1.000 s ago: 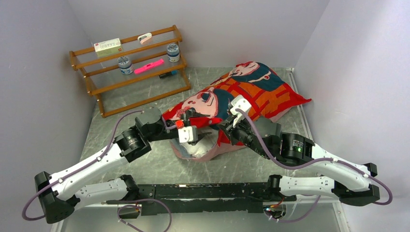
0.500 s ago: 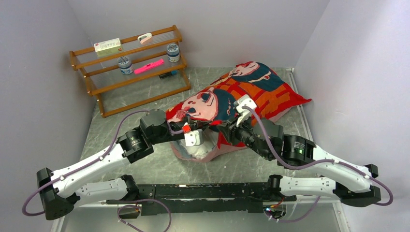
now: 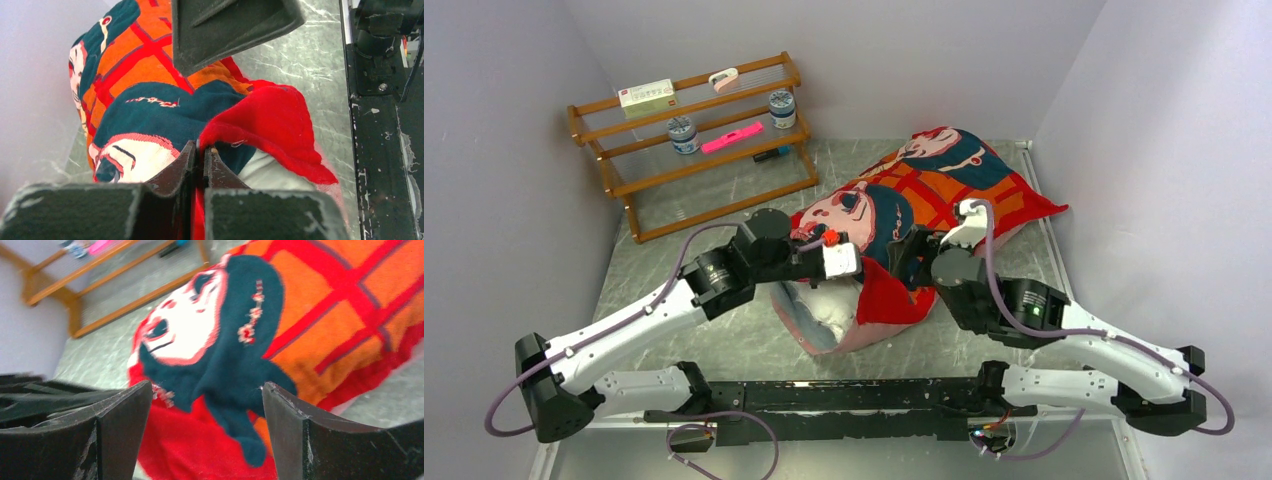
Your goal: Put the pillow into the pillowcase
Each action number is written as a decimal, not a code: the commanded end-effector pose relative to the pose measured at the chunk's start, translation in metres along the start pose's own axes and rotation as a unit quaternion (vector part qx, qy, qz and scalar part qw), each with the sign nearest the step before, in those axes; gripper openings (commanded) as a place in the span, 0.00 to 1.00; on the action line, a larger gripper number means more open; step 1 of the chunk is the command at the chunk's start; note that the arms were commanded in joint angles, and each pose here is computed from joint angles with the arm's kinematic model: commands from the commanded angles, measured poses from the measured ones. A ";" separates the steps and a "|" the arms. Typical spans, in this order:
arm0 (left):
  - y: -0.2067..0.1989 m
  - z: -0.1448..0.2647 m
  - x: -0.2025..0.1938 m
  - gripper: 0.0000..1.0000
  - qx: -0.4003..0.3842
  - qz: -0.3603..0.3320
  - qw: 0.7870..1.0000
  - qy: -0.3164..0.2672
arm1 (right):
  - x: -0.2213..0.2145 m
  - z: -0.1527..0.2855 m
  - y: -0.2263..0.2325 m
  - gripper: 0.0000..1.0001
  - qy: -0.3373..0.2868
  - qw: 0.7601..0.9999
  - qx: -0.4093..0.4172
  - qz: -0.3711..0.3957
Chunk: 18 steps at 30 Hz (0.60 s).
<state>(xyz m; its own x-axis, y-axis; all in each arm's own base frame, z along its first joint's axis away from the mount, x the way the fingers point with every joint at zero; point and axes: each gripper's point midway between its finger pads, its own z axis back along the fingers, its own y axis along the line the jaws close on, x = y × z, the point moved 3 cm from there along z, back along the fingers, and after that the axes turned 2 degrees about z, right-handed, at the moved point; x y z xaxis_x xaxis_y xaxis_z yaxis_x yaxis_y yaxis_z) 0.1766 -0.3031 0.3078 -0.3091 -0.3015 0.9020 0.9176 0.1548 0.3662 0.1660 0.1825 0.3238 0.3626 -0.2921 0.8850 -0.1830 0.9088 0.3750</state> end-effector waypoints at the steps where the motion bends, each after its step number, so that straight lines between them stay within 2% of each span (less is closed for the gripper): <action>1: 0.010 0.009 0.014 0.05 -0.010 0.058 0.998 -0.016 | 0.011 -0.018 -0.030 0.84 -0.034 0.996 -0.084 -0.029; 5: 0.010 0.017 0.011 0.05 -0.006 0.068 0.997 -0.035 | -0.007 -0.059 -0.061 0.85 0.019 0.992 -0.115 -0.039; 9: 0.003 0.017 -0.003 0.05 -0.022 0.075 0.997 -0.005 | -0.033 -0.096 -0.110 0.83 0.073 0.984 -0.118 -0.107; 11: -0.001 0.016 -0.009 0.05 -0.033 0.085 0.996 0.007 | -0.051 -0.111 -0.130 0.78 0.103 0.980 -0.102 -0.137; 15: -0.011 0.014 -0.010 0.05 -0.055 0.101 0.993 -0.009 | -0.059 -0.140 -0.163 0.66 0.105 0.977 -0.107 -0.151; 18: -0.016 0.011 -0.013 0.05 -0.065 0.106 0.992 -0.022 | -0.049 -0.165 -0.180 0.47 0.080 0.982 -0.108 -0.130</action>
<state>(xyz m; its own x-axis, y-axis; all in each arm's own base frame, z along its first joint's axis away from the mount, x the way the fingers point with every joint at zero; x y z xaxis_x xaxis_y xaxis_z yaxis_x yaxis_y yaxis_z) 0.1731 -0.2877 0.2918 -0.1279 -0.2931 0.9475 0.9756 0.1345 0.1733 0.2873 0.0768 0.1480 0.5841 -0.5193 0.6238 0.2925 0.8516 0.4351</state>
